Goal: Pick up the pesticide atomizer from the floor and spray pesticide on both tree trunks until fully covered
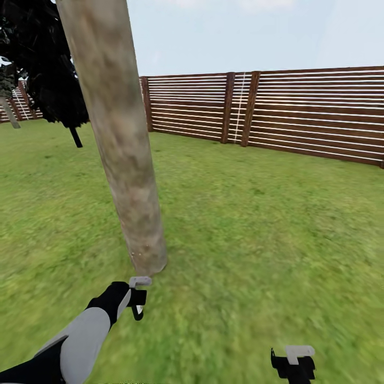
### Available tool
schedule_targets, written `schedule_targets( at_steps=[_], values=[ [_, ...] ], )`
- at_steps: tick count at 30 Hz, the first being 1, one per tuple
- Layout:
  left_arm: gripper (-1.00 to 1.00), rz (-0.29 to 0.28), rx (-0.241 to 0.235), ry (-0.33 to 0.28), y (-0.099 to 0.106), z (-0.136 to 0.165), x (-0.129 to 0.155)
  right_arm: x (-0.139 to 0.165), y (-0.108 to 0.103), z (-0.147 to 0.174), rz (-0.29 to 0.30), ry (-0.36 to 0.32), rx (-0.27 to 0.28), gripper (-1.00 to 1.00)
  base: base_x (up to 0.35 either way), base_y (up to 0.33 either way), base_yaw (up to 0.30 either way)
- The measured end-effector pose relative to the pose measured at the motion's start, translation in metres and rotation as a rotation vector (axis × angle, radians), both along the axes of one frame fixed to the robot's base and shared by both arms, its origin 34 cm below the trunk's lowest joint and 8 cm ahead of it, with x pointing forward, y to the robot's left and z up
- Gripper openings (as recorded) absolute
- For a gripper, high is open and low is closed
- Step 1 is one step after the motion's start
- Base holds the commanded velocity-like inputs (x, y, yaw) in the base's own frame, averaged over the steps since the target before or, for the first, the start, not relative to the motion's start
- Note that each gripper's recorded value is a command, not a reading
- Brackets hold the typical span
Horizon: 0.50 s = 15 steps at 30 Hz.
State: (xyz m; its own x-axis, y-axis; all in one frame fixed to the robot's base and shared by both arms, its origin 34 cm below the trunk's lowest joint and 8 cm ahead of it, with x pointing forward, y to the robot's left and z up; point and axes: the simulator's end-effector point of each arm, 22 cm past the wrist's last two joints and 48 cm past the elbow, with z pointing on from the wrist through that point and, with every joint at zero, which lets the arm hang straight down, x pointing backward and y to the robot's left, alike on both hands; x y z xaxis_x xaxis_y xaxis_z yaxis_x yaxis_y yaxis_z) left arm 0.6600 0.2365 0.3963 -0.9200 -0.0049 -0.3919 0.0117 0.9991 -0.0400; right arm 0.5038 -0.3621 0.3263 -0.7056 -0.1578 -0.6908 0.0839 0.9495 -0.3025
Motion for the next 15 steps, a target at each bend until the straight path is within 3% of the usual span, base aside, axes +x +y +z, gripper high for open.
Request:
schedule_targets(
  at_steps=[5,9,10,12,14,15],
  values=[
    [-1.00,0.001,-0.006,-0.002,-0.003,0.001,0.001,0.000,0.001,0.000,0.000,-0.001,0.001,1.00,-0.002,-0.001,0.174],
    [-1.00,0.006,-0.038,-0.042,-0.017,0.023,0.028,0.000,0.001,0.000,0.000,0.001,0.002,1.00,0.000,0.000,0.012],
    [-1.00,0.005,-0.029,-0.025,-0.012,0.038,0.040,0.000,0.001,0.000,0.002,0.001,0.002,1.00,0.000,0.000,0.000],
    [-1.00,0.058,0.047,-0.020,0.050,0.051,0.047,0.000,0.002,-0.001,0.007,0.002,0.003,1.00,0.000,0.000,0.000],
    [-1.00,0.068,0.008,0.008,0.040,0.053,0.045,0.000,0.002,-0.001,0.007,0.003,0.003,1.00,0.000,0.000,0.000],
    [-1.00,0.057,-0.020,0.013,0.026,0.055,0.046,0.000,0.002,-0.001,0.007,0.003,0.003,1.00,0.000,0.000,0.000]
  ],
)
